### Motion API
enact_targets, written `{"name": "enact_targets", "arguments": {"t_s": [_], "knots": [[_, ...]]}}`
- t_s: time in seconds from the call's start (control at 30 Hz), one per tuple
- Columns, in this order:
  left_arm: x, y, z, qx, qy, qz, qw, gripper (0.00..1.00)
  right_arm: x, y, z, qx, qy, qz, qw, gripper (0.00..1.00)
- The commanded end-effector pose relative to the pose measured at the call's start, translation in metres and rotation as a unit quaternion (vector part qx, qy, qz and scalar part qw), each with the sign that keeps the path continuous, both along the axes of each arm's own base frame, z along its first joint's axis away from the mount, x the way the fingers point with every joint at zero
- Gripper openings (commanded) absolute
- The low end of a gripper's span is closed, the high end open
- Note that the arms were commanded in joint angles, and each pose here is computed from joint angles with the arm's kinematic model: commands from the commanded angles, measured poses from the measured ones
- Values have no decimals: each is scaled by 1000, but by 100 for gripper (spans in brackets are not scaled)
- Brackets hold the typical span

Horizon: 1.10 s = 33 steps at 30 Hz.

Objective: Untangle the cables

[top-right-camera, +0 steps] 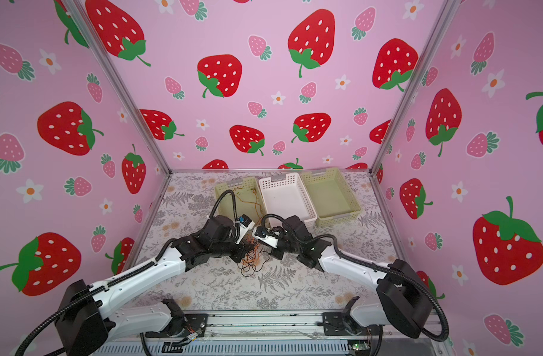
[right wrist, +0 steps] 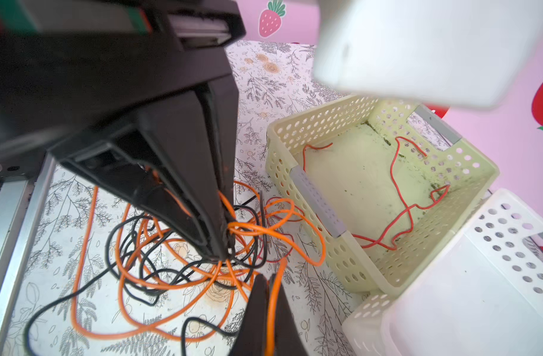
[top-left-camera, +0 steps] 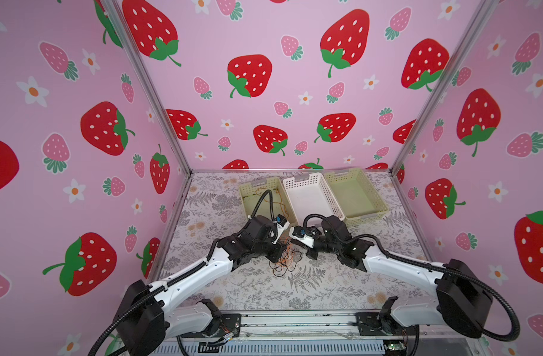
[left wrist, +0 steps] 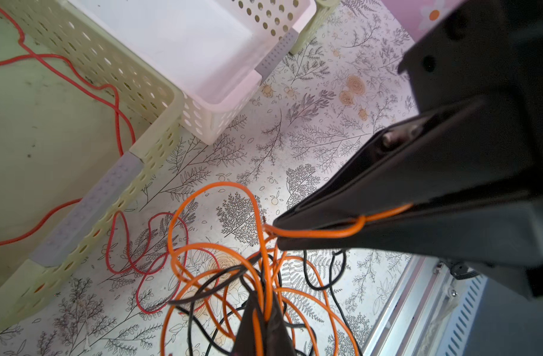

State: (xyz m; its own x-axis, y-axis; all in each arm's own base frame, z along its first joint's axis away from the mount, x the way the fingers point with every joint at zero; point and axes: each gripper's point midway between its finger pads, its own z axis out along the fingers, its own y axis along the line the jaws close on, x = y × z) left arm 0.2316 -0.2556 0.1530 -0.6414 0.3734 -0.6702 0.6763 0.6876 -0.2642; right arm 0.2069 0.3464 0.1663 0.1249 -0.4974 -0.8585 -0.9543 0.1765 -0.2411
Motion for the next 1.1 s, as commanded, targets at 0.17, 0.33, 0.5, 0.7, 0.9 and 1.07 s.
{"name": "enact_targets", "arguments": {"t_s": [0.17, 0.33, 0.5, 0.7, 0.9, 1.07], "knots": [[-4, 15, 1, 11, -35, 3, 999, 34, 17, -19, 11, 8, -17, -56, 998, 0], [-5, 26, -5, 14, -40, 15, 999, 34, 20, -22, 16, 16, -7, -58, 998, 0], [-4, 20, -6, 3, -38, 8, 999, 29, 18, -18, 14, 12, 6, -48, 999, 0], [-2, 22, -9, 14, -34, 13, 999, 11, 35, -32, 16, 10, 3, -99, 995, 0], [-2, 30, 3, -1, -52, 39, 998, 7, 63, -71, 11, 6, 19, -186, 982, 0], [0, 36, 7, -5, -59, 60, 996, 7, 85, -106, -2, -22, 33, -262, 964, 0]]}}
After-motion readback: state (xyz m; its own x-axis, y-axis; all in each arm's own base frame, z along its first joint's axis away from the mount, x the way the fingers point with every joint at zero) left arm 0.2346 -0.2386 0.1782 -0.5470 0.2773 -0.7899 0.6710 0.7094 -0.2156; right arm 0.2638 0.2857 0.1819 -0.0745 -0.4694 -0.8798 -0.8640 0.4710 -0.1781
